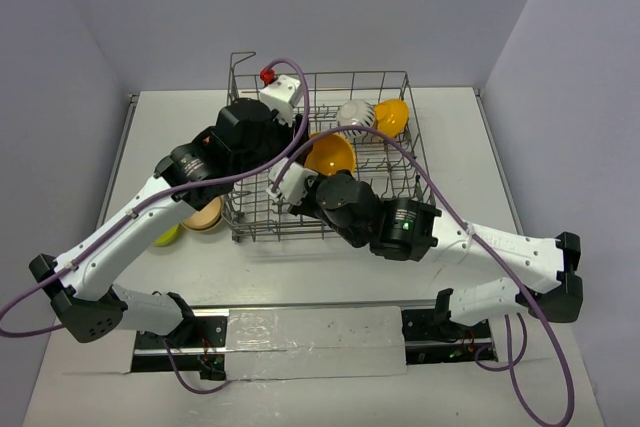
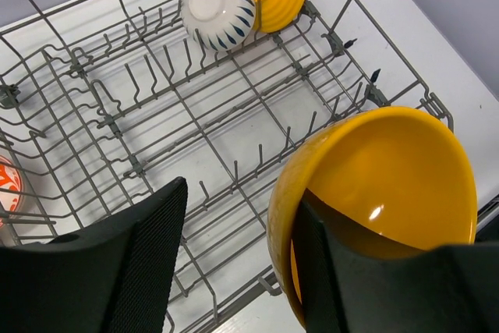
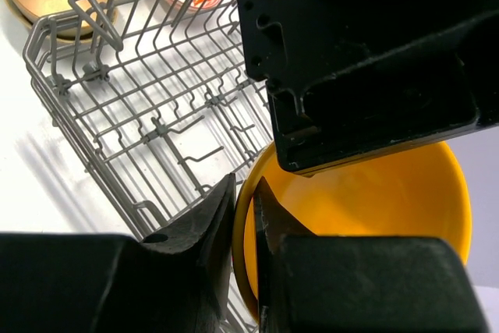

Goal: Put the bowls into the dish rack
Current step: Pass from the left arm to the right

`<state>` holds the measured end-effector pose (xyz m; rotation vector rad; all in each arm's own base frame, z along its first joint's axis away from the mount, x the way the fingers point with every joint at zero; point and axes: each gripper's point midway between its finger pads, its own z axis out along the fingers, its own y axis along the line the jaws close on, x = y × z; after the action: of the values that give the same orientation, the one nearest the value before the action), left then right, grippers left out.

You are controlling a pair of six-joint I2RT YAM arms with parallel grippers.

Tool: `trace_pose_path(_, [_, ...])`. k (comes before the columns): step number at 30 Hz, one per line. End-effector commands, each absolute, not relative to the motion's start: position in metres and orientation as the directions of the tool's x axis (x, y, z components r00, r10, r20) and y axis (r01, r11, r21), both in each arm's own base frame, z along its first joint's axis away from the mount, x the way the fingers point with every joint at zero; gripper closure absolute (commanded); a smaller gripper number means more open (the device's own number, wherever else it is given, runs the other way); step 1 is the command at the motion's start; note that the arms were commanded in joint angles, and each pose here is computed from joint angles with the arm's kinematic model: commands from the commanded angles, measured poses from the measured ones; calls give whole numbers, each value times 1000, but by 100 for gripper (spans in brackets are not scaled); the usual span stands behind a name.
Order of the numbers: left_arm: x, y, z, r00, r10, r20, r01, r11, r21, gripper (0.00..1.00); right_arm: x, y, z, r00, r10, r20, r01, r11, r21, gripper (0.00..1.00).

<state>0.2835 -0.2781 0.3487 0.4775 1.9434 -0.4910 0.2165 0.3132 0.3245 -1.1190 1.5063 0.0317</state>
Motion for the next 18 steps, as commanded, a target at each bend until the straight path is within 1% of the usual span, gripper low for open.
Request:
trace_pose_path(1, [299,-263,361,-369,89,-925,465,879,-101,40,219,295,368,182,-498,-848,-563,654,-505,100])
trace_pose_path(9, [304,-264,395,-315,40,-948,461,880,-116,32,216,291,365,176,-499,-849,-572,650,-501,100])
trace_pose_path(14, [305,-269,414,-288,16,-958,483,865,-131,29,216,293,357,170,-513,-841,-579,639,-507,100])
trace_pose_path(18, [299,-277,416,-294,12,-956,529,835,-152,29,216,293,356,169,-513,-841,-580,639,-506,100])
